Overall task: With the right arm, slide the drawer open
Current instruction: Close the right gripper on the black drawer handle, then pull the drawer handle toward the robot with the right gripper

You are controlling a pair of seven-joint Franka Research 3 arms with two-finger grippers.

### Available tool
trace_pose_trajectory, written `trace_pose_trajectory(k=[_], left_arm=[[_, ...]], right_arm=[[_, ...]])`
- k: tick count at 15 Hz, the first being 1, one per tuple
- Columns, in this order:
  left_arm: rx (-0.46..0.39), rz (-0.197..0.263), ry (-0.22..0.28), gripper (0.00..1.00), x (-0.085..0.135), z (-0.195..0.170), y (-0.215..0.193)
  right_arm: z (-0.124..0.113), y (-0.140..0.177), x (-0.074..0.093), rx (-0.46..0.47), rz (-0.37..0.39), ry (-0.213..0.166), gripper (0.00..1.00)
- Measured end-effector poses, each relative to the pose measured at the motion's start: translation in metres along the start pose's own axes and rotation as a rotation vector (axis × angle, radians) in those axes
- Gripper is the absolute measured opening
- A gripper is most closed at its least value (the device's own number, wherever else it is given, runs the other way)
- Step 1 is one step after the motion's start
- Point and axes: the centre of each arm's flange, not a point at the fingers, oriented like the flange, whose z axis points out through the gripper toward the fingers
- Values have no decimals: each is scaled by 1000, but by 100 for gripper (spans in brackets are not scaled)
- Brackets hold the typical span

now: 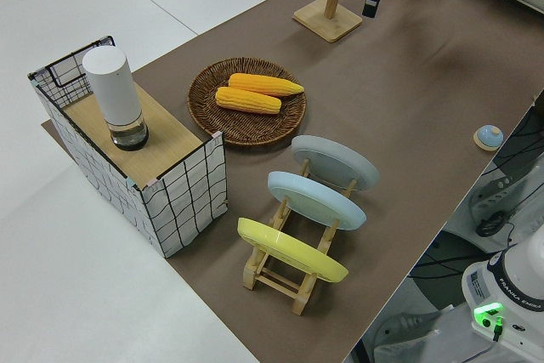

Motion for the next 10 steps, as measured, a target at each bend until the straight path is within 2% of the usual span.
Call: trace_pose_trajectory(k=[4,10], left_arm=[[0,0,0,100,0,0,0],[0,0,0,100,0,0,0]], right_arm=[[-22,-4,6,-5,3,-27,17],[-77,-12,15,4,8,-81,17]])
